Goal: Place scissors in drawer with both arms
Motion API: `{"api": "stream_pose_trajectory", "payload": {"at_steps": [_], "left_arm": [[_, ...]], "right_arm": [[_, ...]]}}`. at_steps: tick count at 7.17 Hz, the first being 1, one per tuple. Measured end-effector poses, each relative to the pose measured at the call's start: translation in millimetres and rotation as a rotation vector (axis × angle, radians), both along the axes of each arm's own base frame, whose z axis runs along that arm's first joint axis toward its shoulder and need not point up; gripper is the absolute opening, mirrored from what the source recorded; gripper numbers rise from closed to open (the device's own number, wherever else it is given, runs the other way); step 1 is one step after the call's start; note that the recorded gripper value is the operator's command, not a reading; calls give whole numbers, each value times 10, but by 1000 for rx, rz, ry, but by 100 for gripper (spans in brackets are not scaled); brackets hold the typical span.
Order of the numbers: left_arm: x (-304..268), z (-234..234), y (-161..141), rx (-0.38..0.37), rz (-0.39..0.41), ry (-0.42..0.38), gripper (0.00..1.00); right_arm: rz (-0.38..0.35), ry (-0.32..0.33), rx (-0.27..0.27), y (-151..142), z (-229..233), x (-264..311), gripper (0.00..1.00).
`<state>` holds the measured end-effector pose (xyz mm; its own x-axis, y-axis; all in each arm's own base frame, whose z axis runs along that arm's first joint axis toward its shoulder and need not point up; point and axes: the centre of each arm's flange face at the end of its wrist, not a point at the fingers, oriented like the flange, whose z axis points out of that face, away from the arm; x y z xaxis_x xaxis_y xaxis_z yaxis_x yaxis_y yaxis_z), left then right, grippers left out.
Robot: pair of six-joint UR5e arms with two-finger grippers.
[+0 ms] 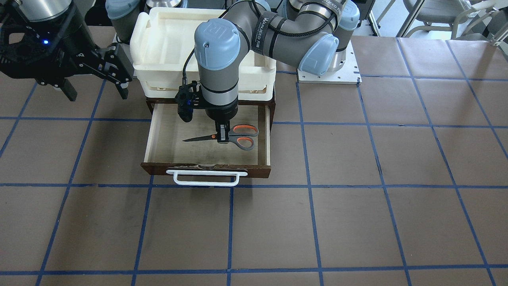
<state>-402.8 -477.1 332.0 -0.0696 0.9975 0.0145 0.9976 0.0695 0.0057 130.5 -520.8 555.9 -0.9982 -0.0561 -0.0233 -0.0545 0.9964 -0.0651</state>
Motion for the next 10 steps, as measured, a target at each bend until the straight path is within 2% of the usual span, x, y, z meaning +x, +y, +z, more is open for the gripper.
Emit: {"api": "stream_pose_trajectory", "payload": {"at_steps": [8, 9, 10], "left_arm": [[-137, -300, 57, 34, 22, -22, 0], [-141, -325, 50, 35, 22, -22, 4], [-155, -342, 37, 31, 20, -13, 26]], "right_arm": [[-1, 8, 14, 12, -17, -5, 100], [-3, 9, 16, 11, -21, -6, 100], [-3, 11, 17, 10, -24, -8, 100]]}}
